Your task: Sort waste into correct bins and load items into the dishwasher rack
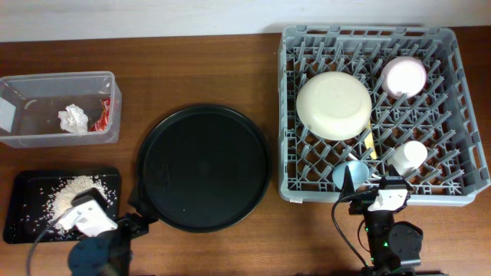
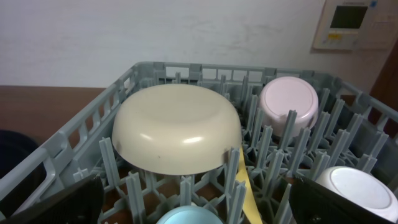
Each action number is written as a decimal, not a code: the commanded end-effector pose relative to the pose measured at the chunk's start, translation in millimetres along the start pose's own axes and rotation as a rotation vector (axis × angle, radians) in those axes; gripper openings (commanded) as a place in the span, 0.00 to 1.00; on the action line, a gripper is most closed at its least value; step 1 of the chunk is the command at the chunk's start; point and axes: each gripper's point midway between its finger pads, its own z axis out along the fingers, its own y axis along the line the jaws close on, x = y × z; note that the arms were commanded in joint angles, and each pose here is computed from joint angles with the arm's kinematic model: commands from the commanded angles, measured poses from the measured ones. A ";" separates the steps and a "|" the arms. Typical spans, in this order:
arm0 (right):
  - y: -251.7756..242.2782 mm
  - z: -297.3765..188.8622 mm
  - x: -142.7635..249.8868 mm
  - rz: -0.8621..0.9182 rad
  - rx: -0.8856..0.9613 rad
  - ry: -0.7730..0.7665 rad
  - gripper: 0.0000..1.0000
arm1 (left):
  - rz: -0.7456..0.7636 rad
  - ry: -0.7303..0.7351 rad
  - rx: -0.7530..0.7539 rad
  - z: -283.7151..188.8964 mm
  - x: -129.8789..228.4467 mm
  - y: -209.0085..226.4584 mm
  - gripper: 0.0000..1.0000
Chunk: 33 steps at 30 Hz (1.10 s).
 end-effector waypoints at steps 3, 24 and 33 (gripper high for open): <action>-1.4 0.0 2.9 0.003 0.011 0.007 0.98 | -0.048 -0.167 0.134 33.4 16.4 -11.3 0.99; -1.4 0.0 3.0 0.003 0.011 0.007 0.98 | 0.482 -0.224 0.215 63.1 73.2 -19.5 0.99; -1.4 0.0 3.0 0.003 0.011 0.007 0.99 | 0.475 -0.229 0.180 64.6 69.7 -11.5 0.99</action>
